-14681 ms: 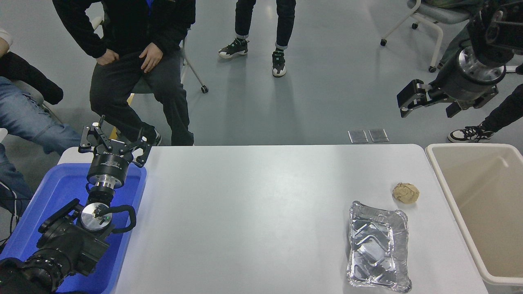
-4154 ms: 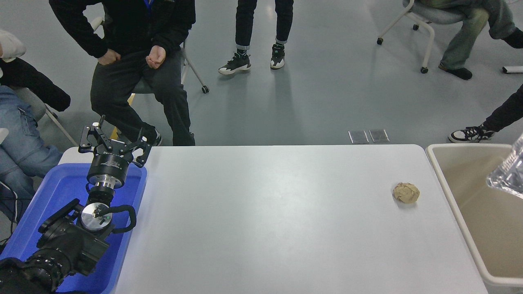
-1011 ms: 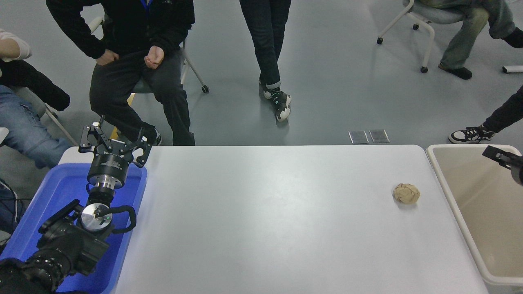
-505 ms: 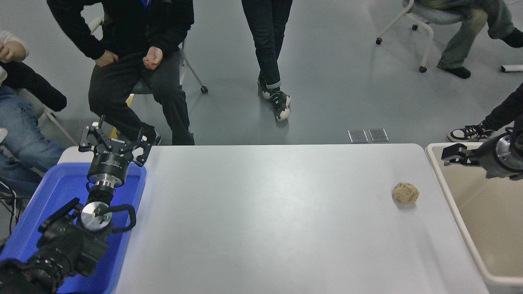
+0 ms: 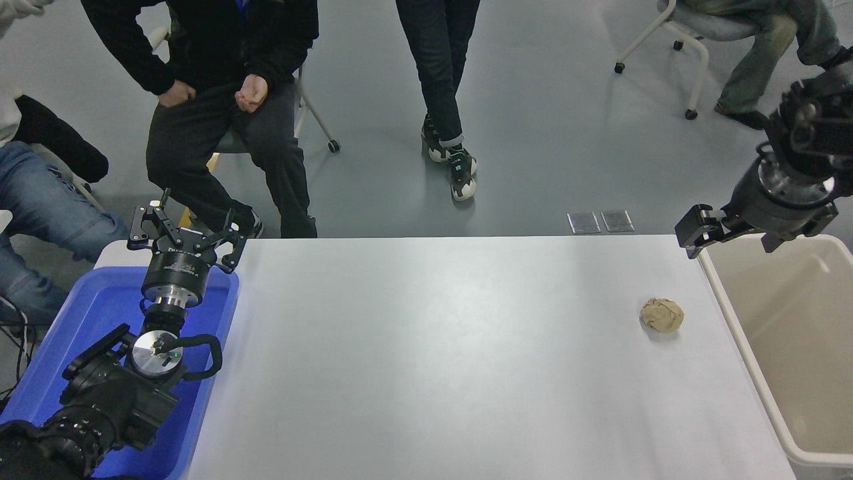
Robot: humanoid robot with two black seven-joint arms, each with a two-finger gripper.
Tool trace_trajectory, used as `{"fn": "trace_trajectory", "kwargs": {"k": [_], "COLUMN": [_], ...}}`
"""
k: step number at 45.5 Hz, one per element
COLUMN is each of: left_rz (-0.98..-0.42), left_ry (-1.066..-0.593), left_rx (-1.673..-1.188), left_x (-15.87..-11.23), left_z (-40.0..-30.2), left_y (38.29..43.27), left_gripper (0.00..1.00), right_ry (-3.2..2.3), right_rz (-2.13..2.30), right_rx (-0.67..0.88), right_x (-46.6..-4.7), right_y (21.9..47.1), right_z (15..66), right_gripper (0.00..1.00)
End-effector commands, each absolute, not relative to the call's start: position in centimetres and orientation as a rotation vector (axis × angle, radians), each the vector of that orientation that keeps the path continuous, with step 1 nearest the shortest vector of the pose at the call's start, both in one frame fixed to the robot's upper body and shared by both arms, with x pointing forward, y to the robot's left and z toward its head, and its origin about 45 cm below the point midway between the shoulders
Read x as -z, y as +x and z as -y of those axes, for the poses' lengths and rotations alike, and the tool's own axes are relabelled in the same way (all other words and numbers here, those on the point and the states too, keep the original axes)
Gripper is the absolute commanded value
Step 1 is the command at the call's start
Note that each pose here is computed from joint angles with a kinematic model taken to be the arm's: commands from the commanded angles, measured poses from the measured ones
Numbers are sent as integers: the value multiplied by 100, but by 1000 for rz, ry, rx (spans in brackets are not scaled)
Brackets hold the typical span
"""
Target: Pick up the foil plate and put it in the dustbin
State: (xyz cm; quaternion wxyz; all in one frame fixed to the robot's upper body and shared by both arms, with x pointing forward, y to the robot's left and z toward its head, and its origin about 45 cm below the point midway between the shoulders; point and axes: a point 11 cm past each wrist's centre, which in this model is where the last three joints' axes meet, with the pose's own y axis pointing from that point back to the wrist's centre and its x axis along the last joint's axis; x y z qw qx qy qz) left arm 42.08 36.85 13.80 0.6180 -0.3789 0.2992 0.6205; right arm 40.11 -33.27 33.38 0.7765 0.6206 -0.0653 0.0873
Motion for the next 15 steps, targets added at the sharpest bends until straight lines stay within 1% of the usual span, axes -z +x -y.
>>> {"fn": "trace_trajectory", "kwargs": {"k": [1, 9, 15], "left_rz": [-688, -688, -688], "left_ry": [-872, -872, -872], "left_rx": [-1428, -1428, -1428], "left_x": [-1380, -1380, -1380], "left_z": [-3685, -3685, -3685], "left_y": [4208, 4208, 4208], "left_gripper": [99, 99, 99], "right_ry": [1337, 1377, 1367], "right_rz": [87, 81, 86], "right_rx": [-240, -278, -275], "right_x": [-3438, -3505, -3521], "right_y": [4045, 4070, 4069], "right_z": [3024, 2809, 2837], "right_gripper": [100, 100, 100]}}
